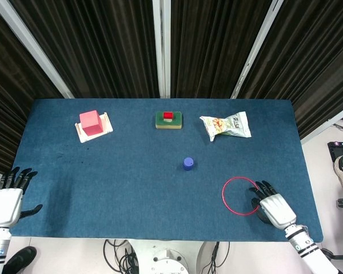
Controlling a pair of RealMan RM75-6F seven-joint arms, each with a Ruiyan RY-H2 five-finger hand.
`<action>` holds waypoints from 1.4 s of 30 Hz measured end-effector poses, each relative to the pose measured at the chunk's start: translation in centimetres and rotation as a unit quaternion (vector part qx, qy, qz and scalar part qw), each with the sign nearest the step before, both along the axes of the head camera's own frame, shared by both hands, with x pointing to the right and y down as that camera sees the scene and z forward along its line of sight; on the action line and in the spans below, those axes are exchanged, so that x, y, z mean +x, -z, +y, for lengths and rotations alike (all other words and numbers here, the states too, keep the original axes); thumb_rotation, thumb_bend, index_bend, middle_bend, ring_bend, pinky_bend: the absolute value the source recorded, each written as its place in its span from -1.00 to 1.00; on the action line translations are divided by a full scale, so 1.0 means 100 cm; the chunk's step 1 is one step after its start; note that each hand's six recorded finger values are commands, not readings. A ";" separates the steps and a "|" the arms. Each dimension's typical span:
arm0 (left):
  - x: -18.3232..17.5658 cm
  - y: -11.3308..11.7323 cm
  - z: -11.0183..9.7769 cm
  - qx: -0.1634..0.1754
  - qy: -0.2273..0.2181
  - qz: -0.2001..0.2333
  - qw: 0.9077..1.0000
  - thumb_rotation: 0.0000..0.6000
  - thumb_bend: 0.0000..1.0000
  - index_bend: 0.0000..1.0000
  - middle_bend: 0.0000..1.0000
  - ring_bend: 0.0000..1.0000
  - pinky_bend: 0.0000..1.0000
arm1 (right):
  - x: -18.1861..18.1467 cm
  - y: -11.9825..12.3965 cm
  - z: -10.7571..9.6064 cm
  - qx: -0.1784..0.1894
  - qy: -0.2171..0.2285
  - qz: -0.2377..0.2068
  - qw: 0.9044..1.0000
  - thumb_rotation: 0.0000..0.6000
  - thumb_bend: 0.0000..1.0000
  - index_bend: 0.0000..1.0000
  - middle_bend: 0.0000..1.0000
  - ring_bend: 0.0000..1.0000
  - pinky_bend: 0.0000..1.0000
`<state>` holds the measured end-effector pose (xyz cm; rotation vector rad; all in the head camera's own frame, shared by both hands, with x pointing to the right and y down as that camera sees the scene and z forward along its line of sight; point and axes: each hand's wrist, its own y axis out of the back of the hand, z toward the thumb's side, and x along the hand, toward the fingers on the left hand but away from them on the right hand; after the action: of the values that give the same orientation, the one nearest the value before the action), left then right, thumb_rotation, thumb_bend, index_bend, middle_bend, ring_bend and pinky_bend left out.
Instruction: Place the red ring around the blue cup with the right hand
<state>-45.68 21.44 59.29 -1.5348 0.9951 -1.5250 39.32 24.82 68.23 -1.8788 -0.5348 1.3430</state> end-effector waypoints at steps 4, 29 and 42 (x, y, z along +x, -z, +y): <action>0.000 0.000 0.000 0.000 -0.001 0.000 1.000 1.00 -0.82 -0.66 -0.79 -1.00 -1.00 | 0.000 -0.001 0.000 -0.001 -0.002 0.000 1.000 1.00 -0.22 0.23 -0.56 -1.00 -1.00; 0.001 -0.001 -0.003 0.001 -0.005 0.001 1.000 1.00 -0.82 -0.67 -0.79 -1.00 -1.00 | -0.005 0.030 -0.036 0.085 -0.024 -0.025 0.996 1.00 -0.16 0.58 -0.34 -1.00 -1.00; 0.006 -0.001 -0.009 0.006 -0.014 0.004 1.000 1.00 -0.82 -0.67 -0.79 -1.00 -1.00 | -0.040 0.061 -0.102 0.180 -0.004 -0.072 0.981 1.00 -0.16 0.61 -0.31 -1.00 -1.00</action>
<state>-45.10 20.54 59.39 -1.5414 0.9805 -1.4927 35.34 14.65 62.12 -1.6793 -0.8039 1.0372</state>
